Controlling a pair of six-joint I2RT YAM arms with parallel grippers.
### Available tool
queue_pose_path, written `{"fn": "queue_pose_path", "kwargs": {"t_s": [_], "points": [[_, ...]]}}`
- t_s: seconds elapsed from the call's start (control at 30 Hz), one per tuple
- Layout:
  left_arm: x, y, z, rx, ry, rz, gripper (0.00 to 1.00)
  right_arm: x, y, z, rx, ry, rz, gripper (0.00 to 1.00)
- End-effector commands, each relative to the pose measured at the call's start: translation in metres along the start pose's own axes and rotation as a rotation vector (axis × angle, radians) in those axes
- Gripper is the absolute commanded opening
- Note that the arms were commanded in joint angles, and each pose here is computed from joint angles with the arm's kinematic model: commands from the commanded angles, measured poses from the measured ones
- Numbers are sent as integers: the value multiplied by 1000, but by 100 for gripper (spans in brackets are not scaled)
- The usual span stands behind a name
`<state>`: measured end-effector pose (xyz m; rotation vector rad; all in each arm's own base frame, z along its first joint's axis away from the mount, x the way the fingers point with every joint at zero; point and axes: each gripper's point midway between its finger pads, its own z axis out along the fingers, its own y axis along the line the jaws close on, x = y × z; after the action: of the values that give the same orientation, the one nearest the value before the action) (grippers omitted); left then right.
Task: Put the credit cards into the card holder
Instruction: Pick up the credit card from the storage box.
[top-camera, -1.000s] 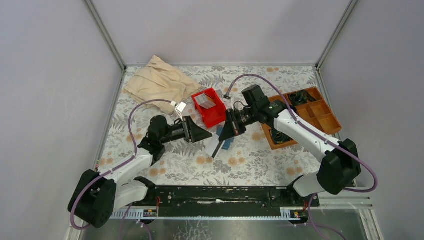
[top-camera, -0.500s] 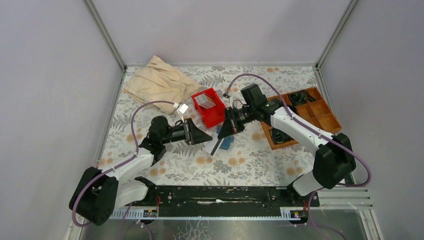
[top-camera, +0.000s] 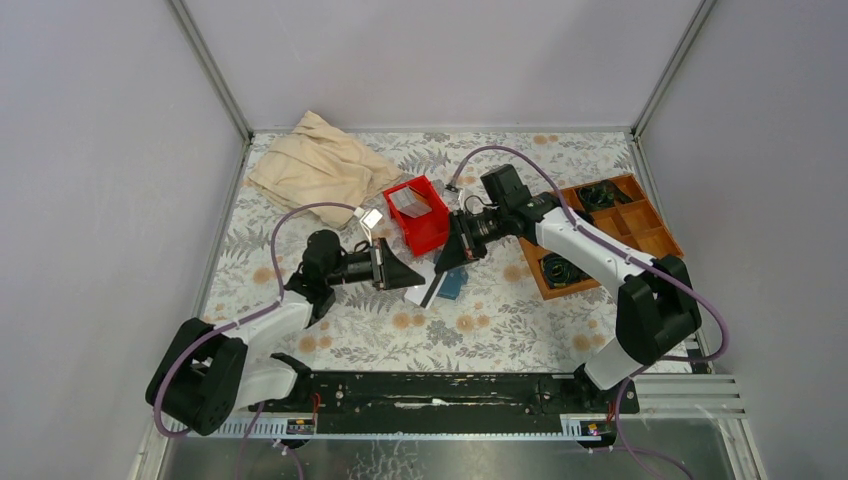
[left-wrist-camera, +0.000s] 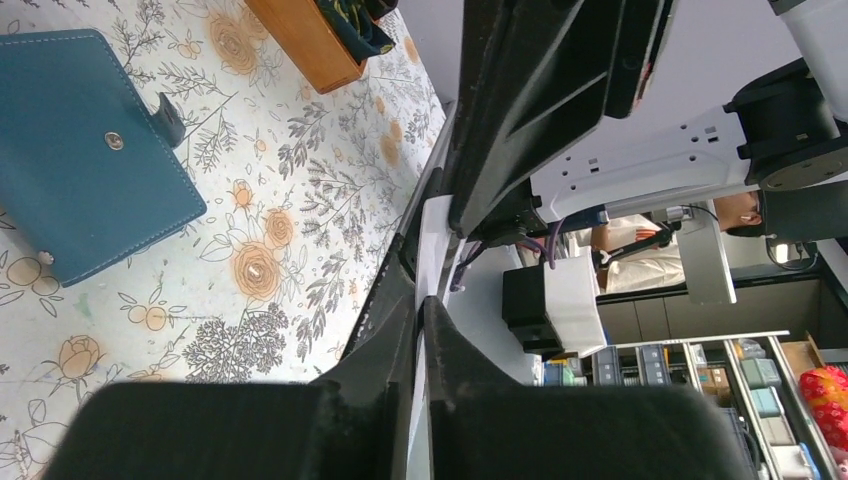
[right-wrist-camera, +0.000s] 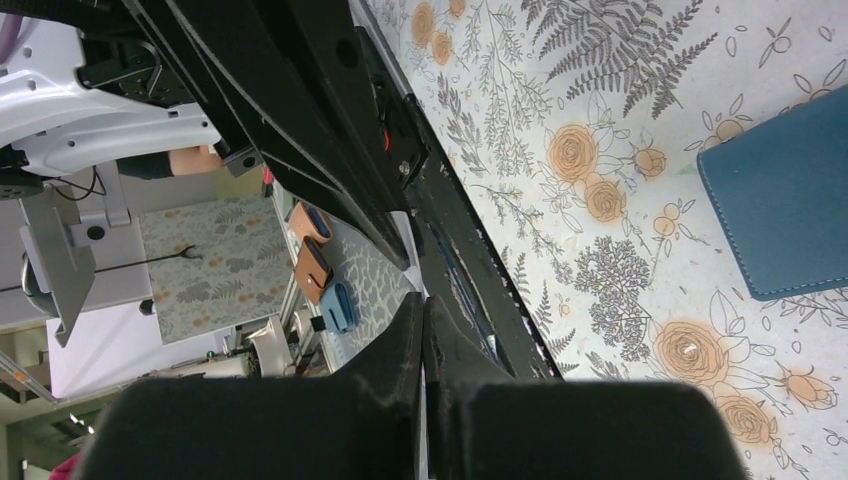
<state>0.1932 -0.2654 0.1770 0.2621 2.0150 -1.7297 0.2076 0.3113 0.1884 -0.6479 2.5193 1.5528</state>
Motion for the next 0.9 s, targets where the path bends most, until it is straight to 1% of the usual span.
{"fn": "queue_pose_path", "kwargs": {"t_s": [0.0, 0.03, 0.1, 0.13, 0.3, 0.33, 0.4, 0.5, 0.67, 0.8, 0.87], "points": [[-7, -12, 2, 53, 9, 53, 6, -16, 16, -7, -76, -32, -57, 0], [-7, -11, 2, 52, 10, 51, 1, -16, 16, -7, -79, -32, -56, 0], [-7, -10, 3, 51, 15, 47, 0, -17, 13, -9, -79, -38, -52, 0], [-6, -9, 4, 50, 17, 43, 0, -19, 12, -9, -74, -44, -48, 3], [-9, 0, 7, 27, 7, 17, 0, -25, -2, -13, -24, -86, -26, 41], [-10, 2, 8, 20, -2, 11, 0, -27, -6, -14, -10, -100, -26, 46], [-14, 5, 9, 9, -21, -1, 0, -29, -12, -15, 18, -130, -27, 52], [-23, 5, 12, 7, -64, -16, 0, -33, -20, -15, 55, -175, -23, 56], [-47, 10, 15, -45, -181, -33, 0, -37, -36, -17, 131, -261, -2, 57], [-64, 18, 16, -97, -263, -64, 0, -41, -38, -18, 130, -345, 9, 57], [-70, 20, 15, -112, -297, -83, 0, -40, -40, -17, 113, -367, 28, 57]]}}
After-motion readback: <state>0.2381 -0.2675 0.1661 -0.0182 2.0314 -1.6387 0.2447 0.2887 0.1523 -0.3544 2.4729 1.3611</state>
